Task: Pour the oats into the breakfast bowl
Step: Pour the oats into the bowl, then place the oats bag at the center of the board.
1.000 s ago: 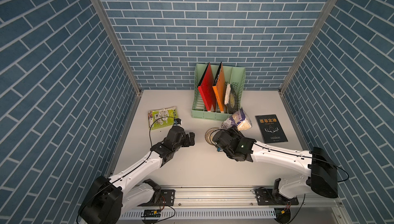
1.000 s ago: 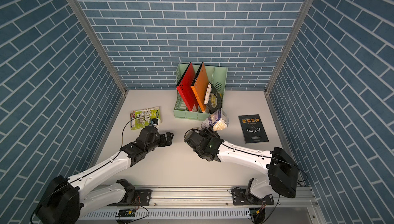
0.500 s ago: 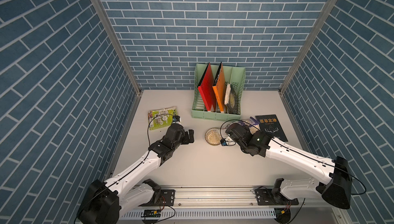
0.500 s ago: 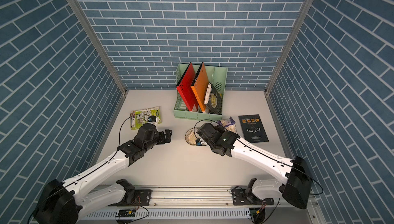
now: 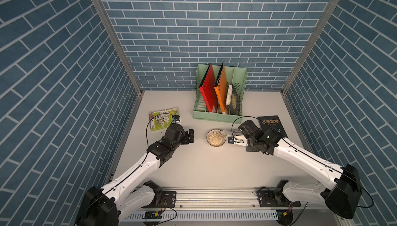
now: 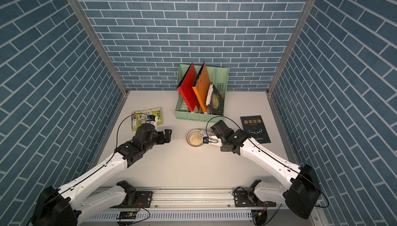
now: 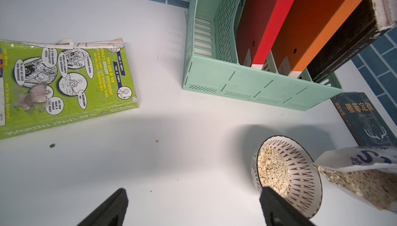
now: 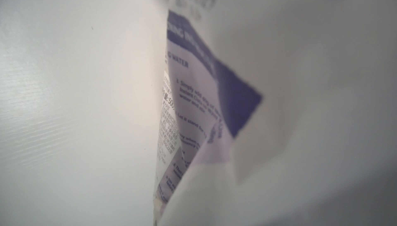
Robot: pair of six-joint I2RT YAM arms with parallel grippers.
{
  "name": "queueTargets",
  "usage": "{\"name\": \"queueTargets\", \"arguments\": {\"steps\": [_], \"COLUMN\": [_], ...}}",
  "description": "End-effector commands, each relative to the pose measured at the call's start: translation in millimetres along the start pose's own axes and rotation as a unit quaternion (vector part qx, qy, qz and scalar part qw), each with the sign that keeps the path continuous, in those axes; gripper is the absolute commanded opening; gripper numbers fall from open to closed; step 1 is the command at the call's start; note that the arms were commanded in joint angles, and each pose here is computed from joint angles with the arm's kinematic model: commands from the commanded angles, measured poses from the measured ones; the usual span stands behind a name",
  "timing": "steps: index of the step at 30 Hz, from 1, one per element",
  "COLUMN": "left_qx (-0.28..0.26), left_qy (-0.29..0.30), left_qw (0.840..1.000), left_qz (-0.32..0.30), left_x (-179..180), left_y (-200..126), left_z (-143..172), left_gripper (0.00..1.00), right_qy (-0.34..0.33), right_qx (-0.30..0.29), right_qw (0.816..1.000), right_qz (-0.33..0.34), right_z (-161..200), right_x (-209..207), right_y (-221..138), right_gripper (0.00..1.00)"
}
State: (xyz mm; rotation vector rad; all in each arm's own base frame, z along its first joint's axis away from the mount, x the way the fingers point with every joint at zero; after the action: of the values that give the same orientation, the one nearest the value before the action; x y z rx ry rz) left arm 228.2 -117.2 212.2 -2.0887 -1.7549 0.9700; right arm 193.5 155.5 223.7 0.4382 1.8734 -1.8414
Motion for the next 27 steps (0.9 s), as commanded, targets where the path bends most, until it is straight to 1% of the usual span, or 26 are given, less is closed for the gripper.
{"name": "queueTargets", "arguments": {"steps": [1,7,10,13,16,20,22,24,27], "left_qx": [-0.016,-0.016,-0.016,-0.023,-0.036,-0.047,-0.05,-0.052,-0.059], "left_qy": [0.005,0.005,0.005,0.0,-0.007,-0.015,-0.017,-0.018,-0.018], "left_qw": [1.0,1.0,1.0,1.0,0.999,0.998,0.998,0.998,0.997], "left_qz": [-0.004,-0.003,-0.004,-0.001,0.011,0.028,0.034,0.039,0.044], "left_x": [-0.8,-1.9,-1.6,-0.5,0.5,0.2,-0.2,-0.7,-0.4], "left_y": [-7.6,-9.6,-11.4,-15.2,-21.1,-27.4,-29.6,-31.4,-35.5], "left_z": [-11.6,-14.8,-16.5,-19.0,-22.3,-26.3,-27.6,-28.9,-30.2], "left_gripper": [0.99,1.0,1.0,0.99,0.99,1.0,1.0,1.0,1.0], "right_qy": [0.069,0.123,0.146,0.169,0.181,0.2,0.212,0.22,0.219], "right_qx": [-0.068,-0.132,-0.179,-0.232,-0.307,-0.369,-0.405,-0.445,-0.528], "right_qw": [0.995,0.984,0.973,0.957,0.932,0.904,0.885,0.861,0.812], "right_qz": [0.021,0.014,0.024,0.047,0.064,0.083,0.092,0.107,0.116], "right_z": [-2.5,6.5,14.3,22.0,24.8,28.8,30.0,31.7,31.8], "right_x": [-10.6,-12.4,-12.8,-13.7,-11.5,-9.1,-10.3,-12.0,-11.5], "right_y": [-14.9,-24.5,-36.4,-52.7,-69.7,-79.4,-83.9,-90.6,-100.6], "right_gripper": [0.0,0.0,0.0,0.0,0.0,0.0,0.0,0.0,0.0]}}
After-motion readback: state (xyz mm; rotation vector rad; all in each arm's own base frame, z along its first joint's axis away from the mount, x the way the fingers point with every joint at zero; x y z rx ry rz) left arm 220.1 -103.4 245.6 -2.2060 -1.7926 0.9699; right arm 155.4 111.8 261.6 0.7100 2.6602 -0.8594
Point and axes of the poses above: each gripper's point midway between its finger pads, its own y axis out along the fingers, its own x axis along the line the jaws close on, z = x × y, the point moved 9 cm from there along -y, back along the fingers, and after that the axes turned 5 degrees about -y, right-handed, at the moved point
